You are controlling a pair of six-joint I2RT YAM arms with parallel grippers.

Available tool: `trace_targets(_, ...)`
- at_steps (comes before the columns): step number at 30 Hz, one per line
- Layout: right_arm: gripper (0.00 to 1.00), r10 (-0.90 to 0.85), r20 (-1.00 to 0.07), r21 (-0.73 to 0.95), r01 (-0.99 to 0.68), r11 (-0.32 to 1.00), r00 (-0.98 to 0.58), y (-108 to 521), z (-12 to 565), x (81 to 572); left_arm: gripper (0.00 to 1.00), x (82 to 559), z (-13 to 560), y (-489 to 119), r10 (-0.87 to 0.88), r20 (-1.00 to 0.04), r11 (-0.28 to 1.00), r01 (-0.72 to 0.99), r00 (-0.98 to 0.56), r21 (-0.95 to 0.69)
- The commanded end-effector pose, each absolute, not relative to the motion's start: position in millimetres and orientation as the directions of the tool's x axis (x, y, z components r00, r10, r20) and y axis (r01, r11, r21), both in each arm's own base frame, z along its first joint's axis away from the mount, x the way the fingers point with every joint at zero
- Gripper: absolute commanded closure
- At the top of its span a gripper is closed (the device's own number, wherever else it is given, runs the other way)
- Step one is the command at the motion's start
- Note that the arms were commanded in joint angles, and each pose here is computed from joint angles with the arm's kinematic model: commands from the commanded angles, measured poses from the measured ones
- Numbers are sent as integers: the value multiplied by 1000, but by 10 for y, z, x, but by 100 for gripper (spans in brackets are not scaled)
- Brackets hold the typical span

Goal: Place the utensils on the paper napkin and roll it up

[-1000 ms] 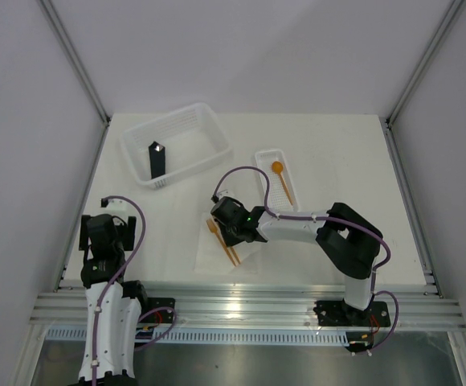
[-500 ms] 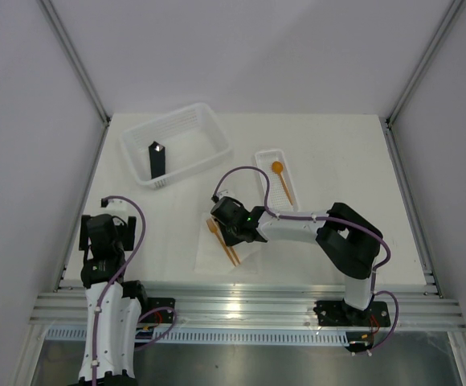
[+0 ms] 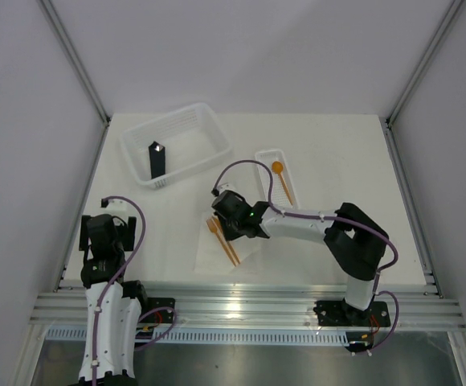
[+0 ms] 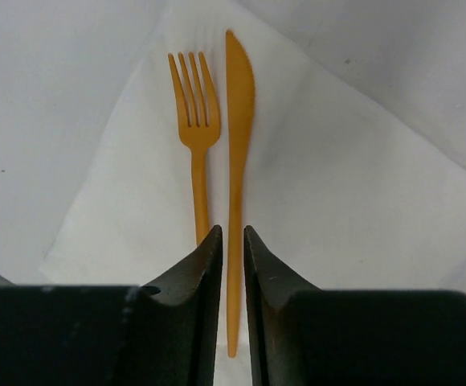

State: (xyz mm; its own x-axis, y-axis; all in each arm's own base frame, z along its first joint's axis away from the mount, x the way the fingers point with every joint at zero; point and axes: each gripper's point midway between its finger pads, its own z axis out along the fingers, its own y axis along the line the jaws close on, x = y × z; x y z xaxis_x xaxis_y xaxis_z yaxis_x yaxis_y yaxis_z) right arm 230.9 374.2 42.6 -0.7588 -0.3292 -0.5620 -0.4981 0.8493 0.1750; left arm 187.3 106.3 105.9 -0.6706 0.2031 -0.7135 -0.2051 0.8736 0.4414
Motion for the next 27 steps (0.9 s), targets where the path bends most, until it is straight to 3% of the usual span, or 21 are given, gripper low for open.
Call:
trace_targets(1,81,-219,-687,231,-493,839,-693,3750,1185,2661,0,1891,1105,1074,195,-731,874,-222,-654,431)
trace_targets(5,82,-80,-756,244,-393,887,-650,3110,1617,3330,0,1889,1092,1072,196,-729,875,-218,-656,432)
trace_targets(12,83,-56,-722,176,-260,949,-689,2342,1307,4115,0,1928,1056,1025,218,-706,888,-162,-674,429)
trace_targets(20,83,-130,-704,51,-233,971,-699,2122,1012,4497,1,1961,1762,707,318,-742,922,10,-590,386)
trace_targets(27,79,-172,-679,-73,-167,983,-714,1954,750,4690,0,1915,1678,306,301,-787,953,162,-539,254)
